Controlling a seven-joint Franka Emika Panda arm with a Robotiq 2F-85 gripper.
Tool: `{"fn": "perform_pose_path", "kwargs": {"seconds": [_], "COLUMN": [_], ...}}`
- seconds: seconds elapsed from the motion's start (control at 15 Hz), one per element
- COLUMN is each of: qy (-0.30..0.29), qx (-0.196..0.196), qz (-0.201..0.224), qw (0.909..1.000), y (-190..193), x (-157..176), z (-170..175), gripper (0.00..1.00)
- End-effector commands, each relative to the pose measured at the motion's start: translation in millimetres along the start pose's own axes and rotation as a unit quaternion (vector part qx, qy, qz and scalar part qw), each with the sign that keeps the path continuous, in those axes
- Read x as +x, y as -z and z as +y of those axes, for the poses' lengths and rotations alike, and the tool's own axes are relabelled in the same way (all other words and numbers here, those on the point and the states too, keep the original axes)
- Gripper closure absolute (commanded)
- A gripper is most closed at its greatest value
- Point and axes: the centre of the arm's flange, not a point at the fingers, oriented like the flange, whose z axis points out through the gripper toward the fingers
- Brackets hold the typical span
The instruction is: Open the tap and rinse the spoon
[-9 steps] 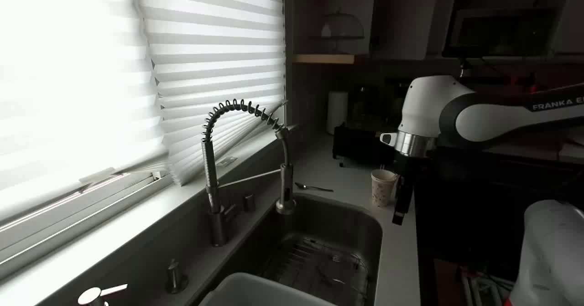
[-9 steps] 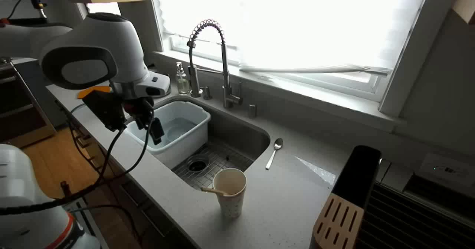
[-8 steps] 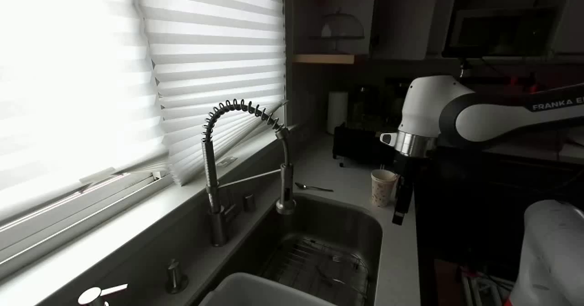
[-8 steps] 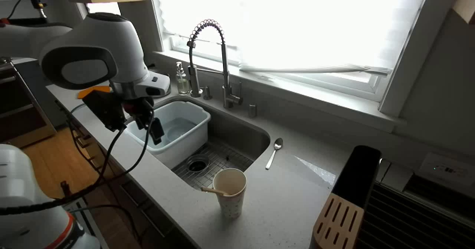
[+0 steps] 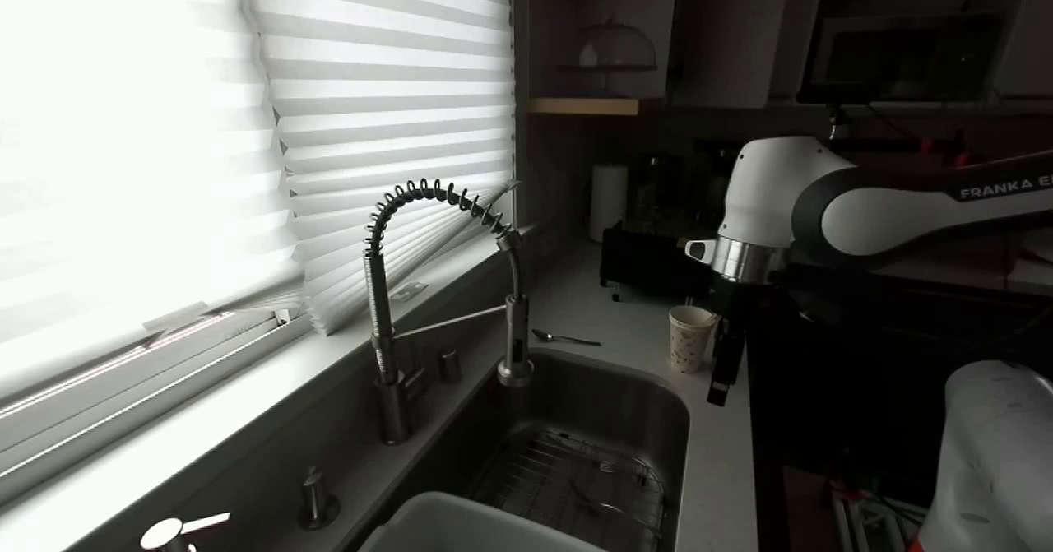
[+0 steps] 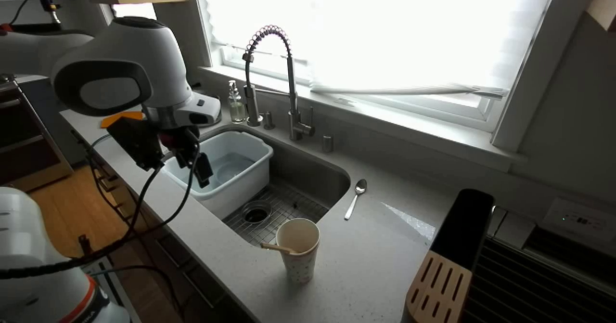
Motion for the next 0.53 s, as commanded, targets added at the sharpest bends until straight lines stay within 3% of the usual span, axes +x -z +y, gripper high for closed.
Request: {"fn": "perform_pose_path", "kwargs": {"seconds": [0.0, 0.2, 0.47], "qy": [-0.004, 0.008, 0.043], "qx": [-0.035, -0.101, -0.117], "qz": [0.023, 0.082, 0.151], "qw": [0.9991, 0.9915, 0.9807], "y": [2, 18, 34], "x": [18, 54, 106], "z": [13, 42, 73], "gripper": [0.00, 0.00, 0.00]}}
